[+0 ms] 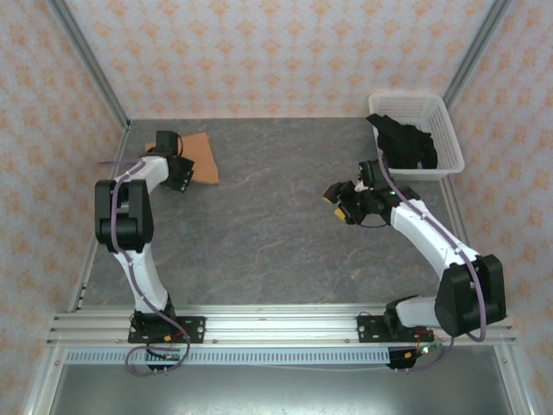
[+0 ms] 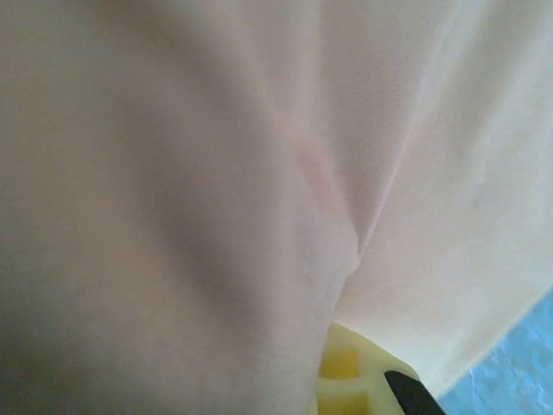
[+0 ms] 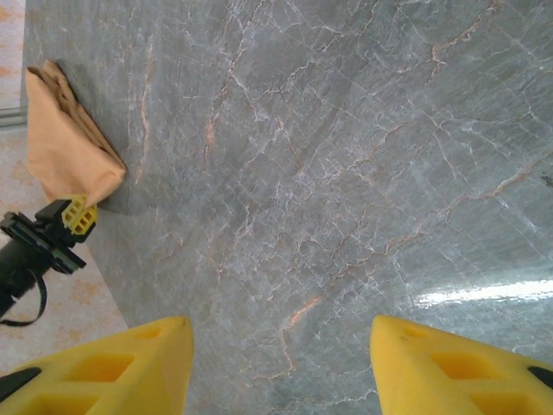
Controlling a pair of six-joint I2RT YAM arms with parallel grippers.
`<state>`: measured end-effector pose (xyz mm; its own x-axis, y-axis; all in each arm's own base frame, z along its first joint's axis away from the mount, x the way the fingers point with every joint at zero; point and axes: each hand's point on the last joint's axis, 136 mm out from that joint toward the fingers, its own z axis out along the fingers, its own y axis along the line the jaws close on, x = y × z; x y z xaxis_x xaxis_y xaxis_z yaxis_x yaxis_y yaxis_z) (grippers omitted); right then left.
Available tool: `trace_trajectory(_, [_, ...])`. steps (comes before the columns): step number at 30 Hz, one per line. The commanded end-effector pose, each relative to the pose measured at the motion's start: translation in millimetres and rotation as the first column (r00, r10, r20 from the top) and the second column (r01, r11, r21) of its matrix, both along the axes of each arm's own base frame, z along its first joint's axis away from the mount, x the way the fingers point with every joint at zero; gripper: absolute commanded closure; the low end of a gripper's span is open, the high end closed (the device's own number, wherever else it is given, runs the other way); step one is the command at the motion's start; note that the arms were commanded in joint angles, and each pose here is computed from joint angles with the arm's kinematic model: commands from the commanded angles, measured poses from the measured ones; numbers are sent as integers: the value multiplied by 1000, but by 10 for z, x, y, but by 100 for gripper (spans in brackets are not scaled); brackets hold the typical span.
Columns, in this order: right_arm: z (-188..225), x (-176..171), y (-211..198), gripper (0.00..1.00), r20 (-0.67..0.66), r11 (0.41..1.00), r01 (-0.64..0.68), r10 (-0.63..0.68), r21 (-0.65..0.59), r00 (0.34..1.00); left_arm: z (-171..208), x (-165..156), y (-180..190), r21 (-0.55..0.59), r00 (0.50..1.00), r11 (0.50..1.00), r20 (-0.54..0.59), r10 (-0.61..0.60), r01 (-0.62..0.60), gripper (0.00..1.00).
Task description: Fold and stack the t-shirts
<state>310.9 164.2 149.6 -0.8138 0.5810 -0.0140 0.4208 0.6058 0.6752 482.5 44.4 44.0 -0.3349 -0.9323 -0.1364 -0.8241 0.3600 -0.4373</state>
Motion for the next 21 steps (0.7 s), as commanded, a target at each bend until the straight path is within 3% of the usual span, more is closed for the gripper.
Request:
trace_trajectory(1, [173, 172, 39, 43, 58, 1000, -7, 6, 17, 998, -137, 73, 138, 52, 973, 977, -107, -202, 209, 100])
trace_trajectory(8, [204, 224, 69, 43, 68, 1000, -18, 16, 22, 998, -226, 288, 599, 115, 952, 955, -173, -253, 274, 100])
trace_trajectory(13, [301, 280, 102, 43, 118, 999, -25, 20, 42, 993, -241, 218, 816, 152, 934, 942, -248, -257, 300, 100])
trace_trajectory(21, [733, 513, 176, 43, 324, 989, -14, -36, 148, 945, -30, 429, 612, 100, 957, 955, -110, -268, 279, 73])
